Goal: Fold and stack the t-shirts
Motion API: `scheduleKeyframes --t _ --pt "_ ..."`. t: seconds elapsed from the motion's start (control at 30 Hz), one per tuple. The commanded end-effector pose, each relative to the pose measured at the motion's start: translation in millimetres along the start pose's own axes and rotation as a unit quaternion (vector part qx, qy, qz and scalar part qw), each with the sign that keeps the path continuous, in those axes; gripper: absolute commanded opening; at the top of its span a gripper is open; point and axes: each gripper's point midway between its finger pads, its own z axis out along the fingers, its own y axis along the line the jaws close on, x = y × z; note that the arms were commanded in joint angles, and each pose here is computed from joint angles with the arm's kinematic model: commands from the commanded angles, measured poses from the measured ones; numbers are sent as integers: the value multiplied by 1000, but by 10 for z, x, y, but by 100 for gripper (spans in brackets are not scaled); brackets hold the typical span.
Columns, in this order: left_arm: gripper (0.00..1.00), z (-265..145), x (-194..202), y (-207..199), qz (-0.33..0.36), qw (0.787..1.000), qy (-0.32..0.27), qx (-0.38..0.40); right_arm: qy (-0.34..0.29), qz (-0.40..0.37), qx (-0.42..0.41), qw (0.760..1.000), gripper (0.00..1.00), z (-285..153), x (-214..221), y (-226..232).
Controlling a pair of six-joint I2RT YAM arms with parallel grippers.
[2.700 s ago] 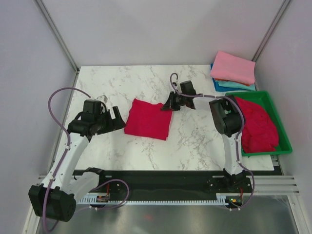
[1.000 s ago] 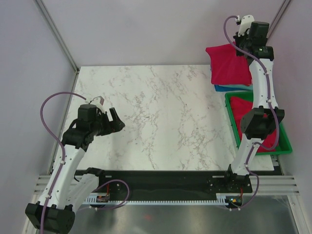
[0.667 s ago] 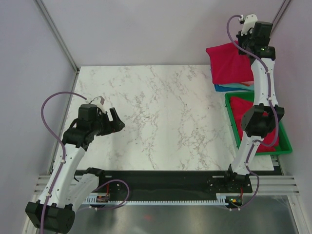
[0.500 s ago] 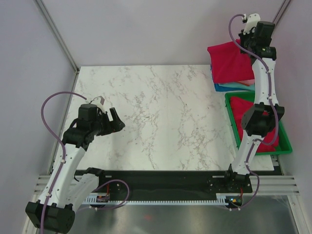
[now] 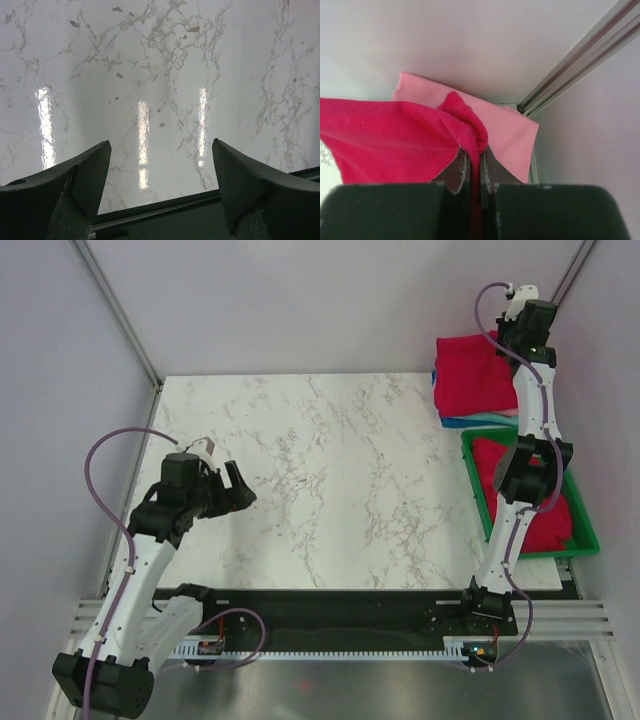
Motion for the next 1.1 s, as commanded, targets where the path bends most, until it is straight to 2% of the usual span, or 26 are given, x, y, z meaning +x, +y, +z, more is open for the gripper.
scheduleKeyframes --t 0.0,0.47,0.73,0.8,0.83,0.93,0.97,1.03,1.07 --pt "89 12 -95 -9 -2 1000 -22 -1 -73 27 64 995 0 71 -365 -326" --pt "89 -27 -124 -3 -1 999 -33 -3 -92 50 137 985 0 513 3 -739" --pt "89 -14 -118 10 -3 999 -31 -7 -53 53 134 988 1 893 642 -691" --pt "89 -15 -114 11 -3 999 -31 -7 -44 55 131 989 6 968 783 -661" --pt "89 -15 -114 11 -3 999 -31 -7 -42 56 132 989 9 988 822 -655" --pt "89 -11 -114 15 -3 1000 -30 -8 -48 64 132 988 36 1016 828 -648" --pt "89 -8 -112 16 -3 1000 -30 -8 -55 66 135 987 55 1009 787 -663" --pt "89 -11 -115 17 -3 999 -31 -9 -68 76 140 985 77 977 686 -690" --pt "89 -15 -112 15 -3 1000 -30 -8 -78 79 144 983 93 936 592 -715"
